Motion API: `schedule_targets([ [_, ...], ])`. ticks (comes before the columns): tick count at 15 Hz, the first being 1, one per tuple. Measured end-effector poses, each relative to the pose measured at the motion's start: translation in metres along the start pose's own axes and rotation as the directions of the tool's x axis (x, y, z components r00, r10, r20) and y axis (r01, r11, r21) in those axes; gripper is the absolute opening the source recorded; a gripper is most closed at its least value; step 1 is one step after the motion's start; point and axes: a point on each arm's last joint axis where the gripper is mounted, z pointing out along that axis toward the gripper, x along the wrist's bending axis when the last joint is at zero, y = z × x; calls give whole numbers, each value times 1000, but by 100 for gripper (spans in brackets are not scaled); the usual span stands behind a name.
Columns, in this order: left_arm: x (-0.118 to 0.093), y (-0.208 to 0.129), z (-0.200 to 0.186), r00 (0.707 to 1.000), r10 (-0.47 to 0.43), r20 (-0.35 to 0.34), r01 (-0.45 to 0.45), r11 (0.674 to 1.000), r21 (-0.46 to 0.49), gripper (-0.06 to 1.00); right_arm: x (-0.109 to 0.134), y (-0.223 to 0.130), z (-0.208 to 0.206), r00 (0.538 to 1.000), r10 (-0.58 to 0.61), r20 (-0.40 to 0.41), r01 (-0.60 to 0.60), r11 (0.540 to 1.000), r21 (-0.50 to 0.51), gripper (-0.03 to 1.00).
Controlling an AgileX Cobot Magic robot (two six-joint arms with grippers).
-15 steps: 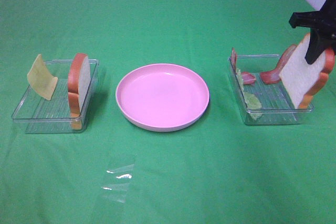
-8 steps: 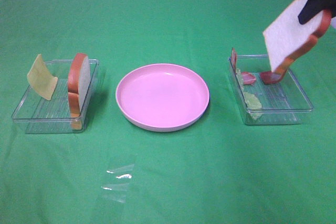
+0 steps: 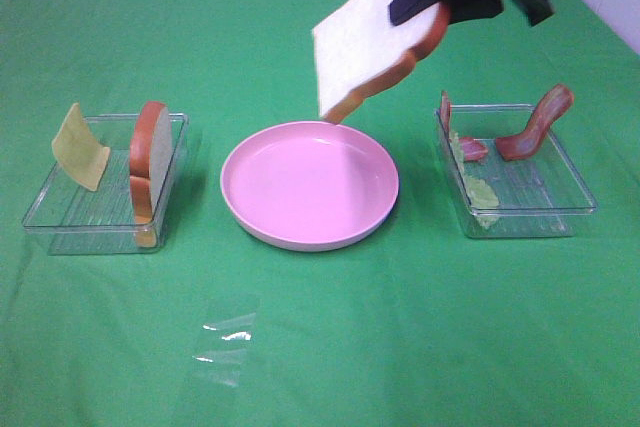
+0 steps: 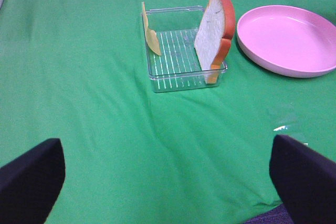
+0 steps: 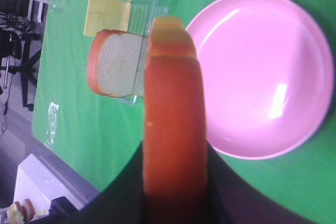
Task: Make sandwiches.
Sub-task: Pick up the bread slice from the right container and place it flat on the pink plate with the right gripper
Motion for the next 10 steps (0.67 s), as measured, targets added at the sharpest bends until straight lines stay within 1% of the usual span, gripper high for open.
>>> schedule_targets([
  [1, 0, 0, 0, 1000, 0, 0, 0, 1000, 0, 97, 4, 0, 11, 1000, -1, -15, 1, 1000, 17, 23],
  [3, 0, 0, 0, 1000, 0, 0, 0, 1000, 0, 97, 8, 0, 49, 998, 34, -60, -31, 998, 53, 23],
  [4, 0, 0, 0, 1000, 0, 0, 0, 1000, 0, 97, 1, 2, 81, 995, 78, -64, -73, 995, 69, 23],
  [7, 0, 0, 0, 1000, 0, 0, 0, 1000, 0, 97, -20, 6, 107, 990, 135, -37, -133, 990, 54, 23],
  [8, 0, 0, 0, 1000, 0, 0, 0, 1000, 0, 97, -30, 8, 122, 982, 183, -42, -181, 982, 49, 23],
  [10, 0, 0, 0, 1000, 0, 0, 0, 1000, 0, 97, -37, 7, 135, 976, 208, -64, -204, 977, 64, 23],
])
